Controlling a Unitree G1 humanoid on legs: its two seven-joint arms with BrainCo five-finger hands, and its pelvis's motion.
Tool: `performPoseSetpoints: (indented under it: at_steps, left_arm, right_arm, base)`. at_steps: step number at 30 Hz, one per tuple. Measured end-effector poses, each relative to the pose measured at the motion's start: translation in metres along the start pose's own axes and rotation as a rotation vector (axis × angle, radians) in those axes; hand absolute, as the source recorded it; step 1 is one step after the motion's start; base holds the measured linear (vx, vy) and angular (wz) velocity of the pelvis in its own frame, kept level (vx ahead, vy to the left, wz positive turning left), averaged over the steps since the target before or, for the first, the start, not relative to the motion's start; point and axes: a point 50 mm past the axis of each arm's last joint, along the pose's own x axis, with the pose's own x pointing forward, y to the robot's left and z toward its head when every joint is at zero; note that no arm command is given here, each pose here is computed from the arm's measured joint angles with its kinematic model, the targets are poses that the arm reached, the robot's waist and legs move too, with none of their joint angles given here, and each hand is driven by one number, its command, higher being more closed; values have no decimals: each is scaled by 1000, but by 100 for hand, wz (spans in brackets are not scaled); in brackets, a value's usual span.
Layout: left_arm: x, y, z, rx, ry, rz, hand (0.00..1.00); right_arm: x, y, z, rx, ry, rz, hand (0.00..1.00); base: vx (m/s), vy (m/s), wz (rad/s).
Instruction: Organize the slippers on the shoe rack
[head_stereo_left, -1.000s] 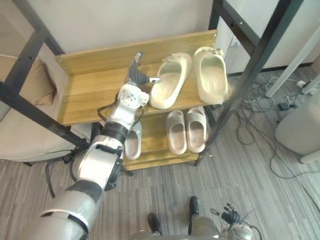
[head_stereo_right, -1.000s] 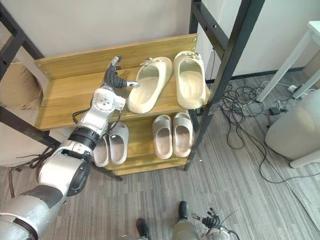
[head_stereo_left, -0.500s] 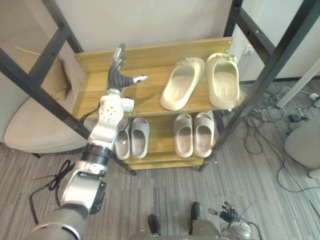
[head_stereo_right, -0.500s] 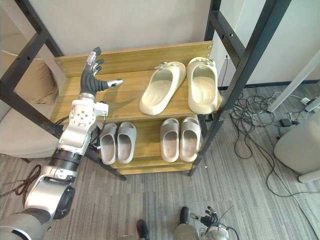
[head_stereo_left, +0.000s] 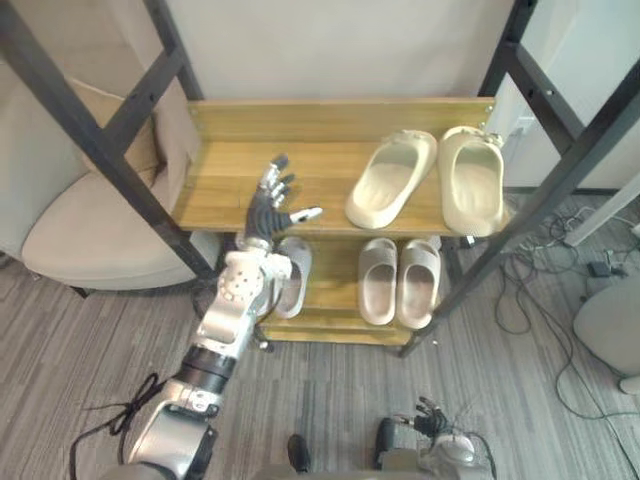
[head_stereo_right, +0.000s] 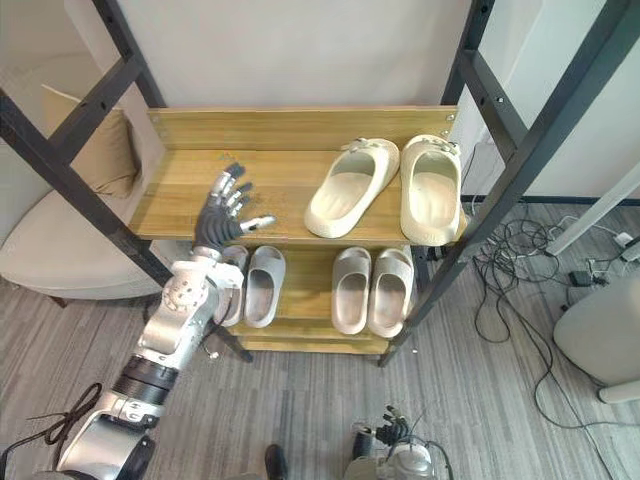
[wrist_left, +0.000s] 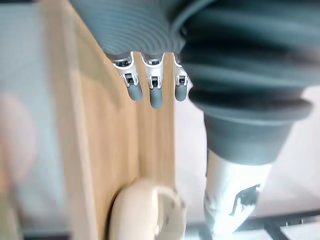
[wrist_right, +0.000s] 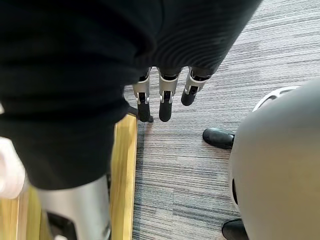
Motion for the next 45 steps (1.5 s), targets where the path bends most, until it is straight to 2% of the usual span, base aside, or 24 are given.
performPoseSetpoints:
  at_steps: [9, 29, 39, 41, 45]
  left_arm:
    - [-4, -42, -8, -41, 29, -159, 0]
    - [7, -89, -12, -77, 73, -286, 0]
    - [14, -79, -10, -77, 71, -228, 0]
    - [18, -67, -9, -68, 69, -189, 0]
    - [25, -18, -1, -34, 42, -38, 0]
  right_arm:
    - [0, 6, 0, -23, 0, 16, 0]
    - [0, 6, 0, -19, 0, 12, 0]
    - [0, 6, 0, -6, 2, 5, 0]
    - [0, 6, 0, -6, 2, 6, 0]
    - [0, 7, 0, 3, 1, 5, 0]
  base:
    - [-19, -8, 6]
    - [-13, -5, -3]
    - [-15, -5, -6]
    - [0, 0, 0]
    - [-23, -14, 2]
